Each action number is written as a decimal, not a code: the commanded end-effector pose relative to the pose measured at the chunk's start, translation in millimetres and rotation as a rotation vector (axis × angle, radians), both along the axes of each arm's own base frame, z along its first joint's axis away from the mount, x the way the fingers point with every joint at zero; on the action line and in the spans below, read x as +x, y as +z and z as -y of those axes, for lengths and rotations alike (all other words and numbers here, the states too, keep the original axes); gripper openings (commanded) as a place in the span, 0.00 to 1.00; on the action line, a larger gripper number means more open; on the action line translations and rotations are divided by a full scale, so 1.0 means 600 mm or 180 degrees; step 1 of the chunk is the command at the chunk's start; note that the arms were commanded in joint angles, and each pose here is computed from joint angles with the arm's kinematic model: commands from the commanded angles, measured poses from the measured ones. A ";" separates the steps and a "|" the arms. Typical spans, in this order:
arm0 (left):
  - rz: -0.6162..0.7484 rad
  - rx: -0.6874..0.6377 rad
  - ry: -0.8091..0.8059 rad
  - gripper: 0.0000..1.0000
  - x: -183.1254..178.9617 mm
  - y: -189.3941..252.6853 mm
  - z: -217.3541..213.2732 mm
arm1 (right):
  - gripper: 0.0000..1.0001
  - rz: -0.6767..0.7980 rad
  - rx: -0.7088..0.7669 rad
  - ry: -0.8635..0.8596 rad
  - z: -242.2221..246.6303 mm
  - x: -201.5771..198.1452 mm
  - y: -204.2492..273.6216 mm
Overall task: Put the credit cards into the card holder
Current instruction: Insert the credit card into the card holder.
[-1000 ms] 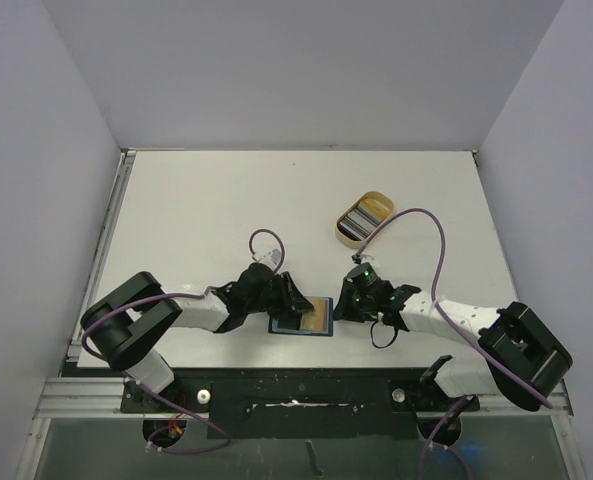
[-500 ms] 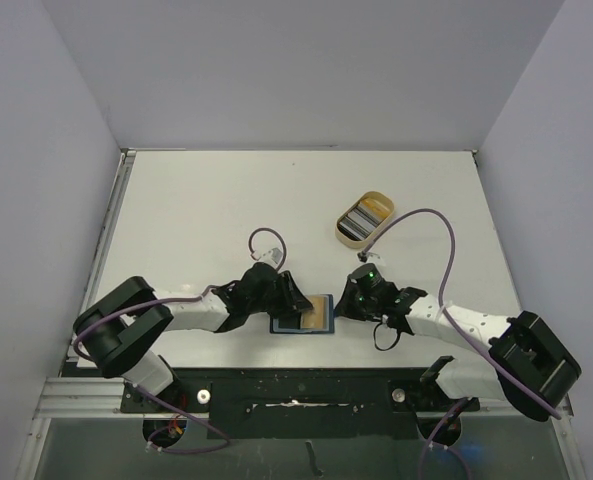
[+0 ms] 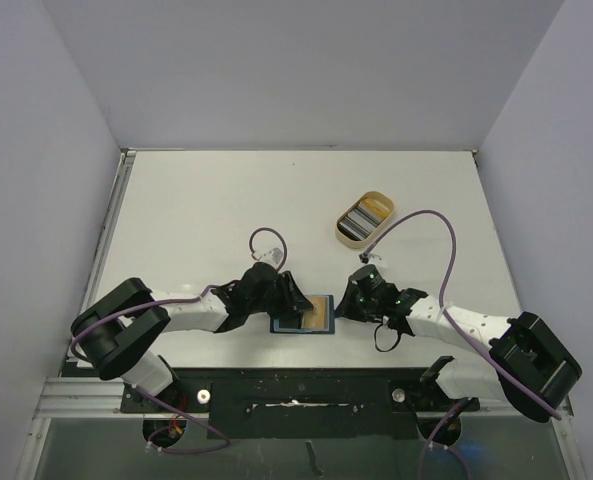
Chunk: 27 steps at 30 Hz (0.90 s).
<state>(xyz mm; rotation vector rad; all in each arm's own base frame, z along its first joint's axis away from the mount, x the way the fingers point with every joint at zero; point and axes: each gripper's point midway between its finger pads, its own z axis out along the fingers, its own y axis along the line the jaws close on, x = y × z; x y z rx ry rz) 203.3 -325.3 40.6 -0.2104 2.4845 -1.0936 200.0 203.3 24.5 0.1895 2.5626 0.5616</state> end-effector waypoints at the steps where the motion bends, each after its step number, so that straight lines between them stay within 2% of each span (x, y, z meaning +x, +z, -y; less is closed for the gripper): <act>1: 0.0103 -0.0247 -0.0091 0.36 0.004 0.030 0.028 | 0.13 0.0170 0.0066 -0.0062 -0.005 0.014 0.015; 11: 0.0110 -0.0395 -0.0195 0.36 -0.001 0.039 0.045 | 0.13 0.0159 0.0087 -0.0037 -0.009 0.012 0.012; 21: 0.0143 -0.0080 -0.0034 0.37 0.003 0.030 0.012 | 0.13 0.0163 0.0092 -0.0058 -0.005 0.008 0.011; 27: 0.0056 -0.0127 -0.0099 0.37 -0.004 0.019 0.020 | 0.13 0.0165 0.0096 -0.0068 -0.004 0.007 0.012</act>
